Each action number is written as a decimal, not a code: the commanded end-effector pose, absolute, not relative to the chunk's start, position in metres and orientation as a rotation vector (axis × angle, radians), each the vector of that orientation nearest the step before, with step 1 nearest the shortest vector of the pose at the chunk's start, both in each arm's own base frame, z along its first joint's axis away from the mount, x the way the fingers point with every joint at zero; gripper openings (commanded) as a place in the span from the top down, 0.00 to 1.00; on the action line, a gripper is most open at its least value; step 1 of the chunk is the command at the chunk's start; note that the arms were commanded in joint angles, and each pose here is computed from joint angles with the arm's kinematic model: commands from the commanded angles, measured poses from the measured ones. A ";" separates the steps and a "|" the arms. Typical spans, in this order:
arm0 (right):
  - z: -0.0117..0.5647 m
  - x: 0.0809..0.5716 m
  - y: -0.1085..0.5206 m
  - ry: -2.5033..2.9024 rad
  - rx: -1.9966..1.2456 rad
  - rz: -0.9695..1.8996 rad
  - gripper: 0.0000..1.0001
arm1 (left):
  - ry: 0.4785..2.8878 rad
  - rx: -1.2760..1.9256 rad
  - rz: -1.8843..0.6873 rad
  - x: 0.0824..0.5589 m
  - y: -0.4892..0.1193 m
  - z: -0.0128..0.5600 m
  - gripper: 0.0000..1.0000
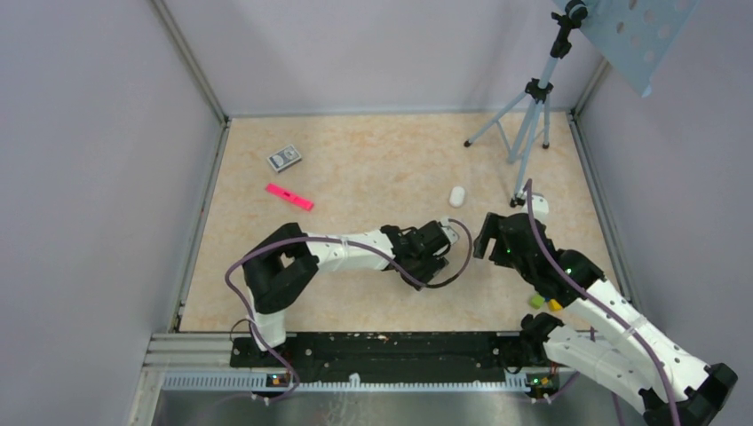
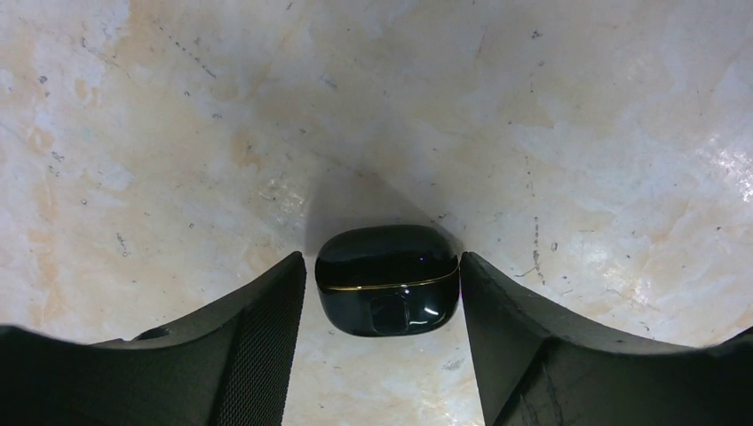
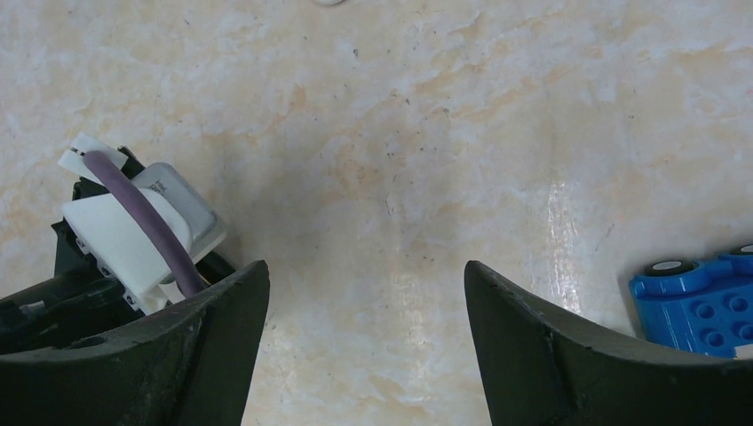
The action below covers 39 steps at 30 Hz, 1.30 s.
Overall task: Insert the wireless bluetooth earbuds into the charging case
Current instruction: Pick up the charging case from the center of the board.
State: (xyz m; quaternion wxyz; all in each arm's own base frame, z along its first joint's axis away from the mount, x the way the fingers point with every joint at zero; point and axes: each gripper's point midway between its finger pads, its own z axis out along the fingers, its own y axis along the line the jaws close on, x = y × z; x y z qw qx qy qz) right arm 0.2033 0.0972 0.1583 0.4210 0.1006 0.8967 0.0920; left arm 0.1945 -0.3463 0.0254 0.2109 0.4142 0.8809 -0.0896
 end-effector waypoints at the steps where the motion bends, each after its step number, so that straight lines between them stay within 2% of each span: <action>1: 0.173 0.211 0.096 2.200 0.256 0.233 0.21 | 2.416 1.134 -0.162 0.202 -0.350 0.036 0.31; 8: 0.169 0.212 0.096 2.202 0.277 0.249 0.21 | 2.401 1.165 -0.145 0.198 -0.351 0.035 0.41; 13: 0.173 0.215 0.092 2.181 0.335 0.357 0.19 | 2.389 1.140 -0.181 0.196 -0.351 0.042 0.43; 16: 0.176 0.221 0.087 2.177 0.384 0.420 0.19 | 2.369 1.142 -0.209 0.195 -0.351 0.049 0.41; 21: 0.188 0.230 0.082 2.128 0.459 0.491 0.19 | 2.379 1.152 -0.197 0.193 -0.347 0.047 0.24; 25: 0.186 0.235 0.081 2.130 0.484 0.483 0.19 | 2.400 1.128 -0.171 0.193 -0.343 0.043 0.18; 33: 0.192 0.236 0.080 2.123 0.468 0.468 0.19 | 2.444 1.103 -0.173 0.186 -0.337 0.037 0.20; 39: 0.188 0.233 0.080 2.127 0.468 0.471 0.19 | 2.460 1.092 -0.198 0.183 -0.338 0.035 0.27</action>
